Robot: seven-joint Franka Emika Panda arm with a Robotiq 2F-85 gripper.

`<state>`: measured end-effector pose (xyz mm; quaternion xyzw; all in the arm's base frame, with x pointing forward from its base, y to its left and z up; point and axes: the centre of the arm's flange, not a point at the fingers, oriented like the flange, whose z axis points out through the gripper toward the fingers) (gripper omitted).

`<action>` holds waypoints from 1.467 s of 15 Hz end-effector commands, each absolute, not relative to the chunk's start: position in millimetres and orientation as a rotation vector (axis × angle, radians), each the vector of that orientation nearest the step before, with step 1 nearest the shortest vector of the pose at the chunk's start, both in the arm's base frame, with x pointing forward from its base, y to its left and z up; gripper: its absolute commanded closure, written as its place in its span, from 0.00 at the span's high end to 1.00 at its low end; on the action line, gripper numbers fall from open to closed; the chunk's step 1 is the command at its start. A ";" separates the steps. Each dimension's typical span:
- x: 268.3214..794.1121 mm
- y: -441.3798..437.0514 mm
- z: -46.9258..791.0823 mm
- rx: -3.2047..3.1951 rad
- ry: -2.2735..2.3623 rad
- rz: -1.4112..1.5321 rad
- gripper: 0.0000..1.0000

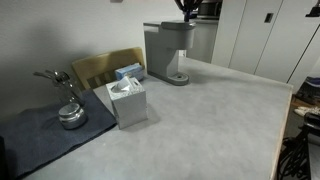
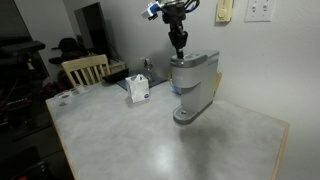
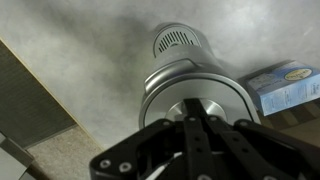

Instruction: Press the button on top of the object

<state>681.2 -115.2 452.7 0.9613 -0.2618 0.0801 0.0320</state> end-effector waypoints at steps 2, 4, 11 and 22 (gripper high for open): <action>678.2 -116.2 437.7 2.969 -0.773 0.257 0.00; 675.0 -115.8 430.8 2.978 -0.781 0.240 0.00; 665.5 -108.9 405.4 2.993 -0.764 0.127 0.00; 680.1 -107.5 451.9 2.956 -0.723 0.270 0.00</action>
